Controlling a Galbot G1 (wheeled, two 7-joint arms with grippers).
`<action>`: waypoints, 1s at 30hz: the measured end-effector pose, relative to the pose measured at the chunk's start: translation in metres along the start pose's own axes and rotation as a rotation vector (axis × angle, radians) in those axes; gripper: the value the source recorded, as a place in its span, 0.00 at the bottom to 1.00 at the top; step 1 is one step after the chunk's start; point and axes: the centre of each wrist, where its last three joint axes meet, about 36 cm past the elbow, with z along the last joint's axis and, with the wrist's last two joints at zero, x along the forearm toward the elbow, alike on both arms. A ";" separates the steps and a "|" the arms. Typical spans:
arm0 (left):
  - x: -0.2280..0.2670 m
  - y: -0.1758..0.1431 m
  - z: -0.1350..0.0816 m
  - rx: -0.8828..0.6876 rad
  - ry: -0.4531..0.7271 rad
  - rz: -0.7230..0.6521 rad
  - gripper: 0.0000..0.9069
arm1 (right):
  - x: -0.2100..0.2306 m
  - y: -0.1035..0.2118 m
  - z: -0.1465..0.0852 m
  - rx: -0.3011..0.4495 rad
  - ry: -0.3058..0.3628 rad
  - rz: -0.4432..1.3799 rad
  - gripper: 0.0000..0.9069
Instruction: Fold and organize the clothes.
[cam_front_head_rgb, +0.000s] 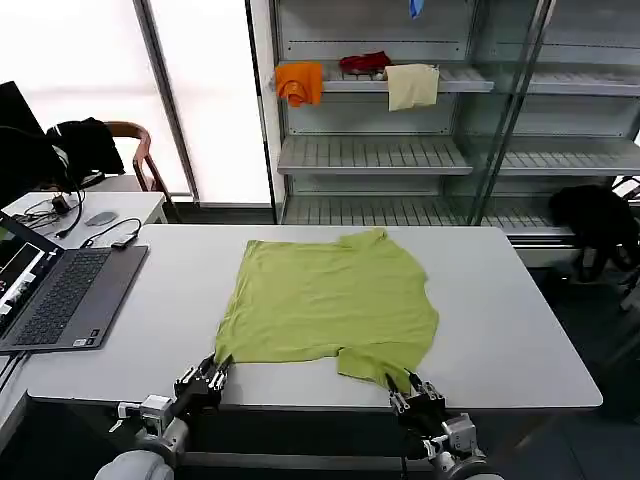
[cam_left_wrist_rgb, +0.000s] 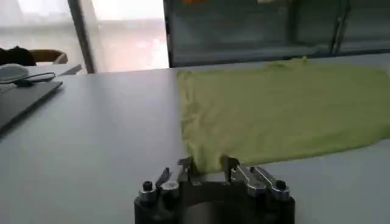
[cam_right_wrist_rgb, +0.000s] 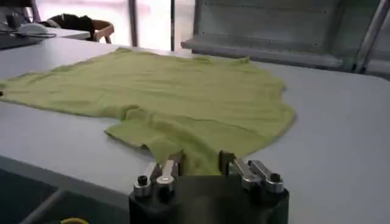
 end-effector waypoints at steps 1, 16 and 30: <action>0.000 0.000 0.000 0.000 0.000 0.001 0.01 | 0.000 0.000 0.000 0.000 0.000 0.000 0.00; 0.004 0.003 -0.016 0.021 -0.048 -0.007 0.00 | -0.005 -0.004 -0.018 -0.055 -0.069 0.031 0.00; -0.012 0.009 -0.048 0.109 -0.112 0.022 0.01 | -0.042 -0.014 -0.058 -0.078 -0.143 0.061 0.00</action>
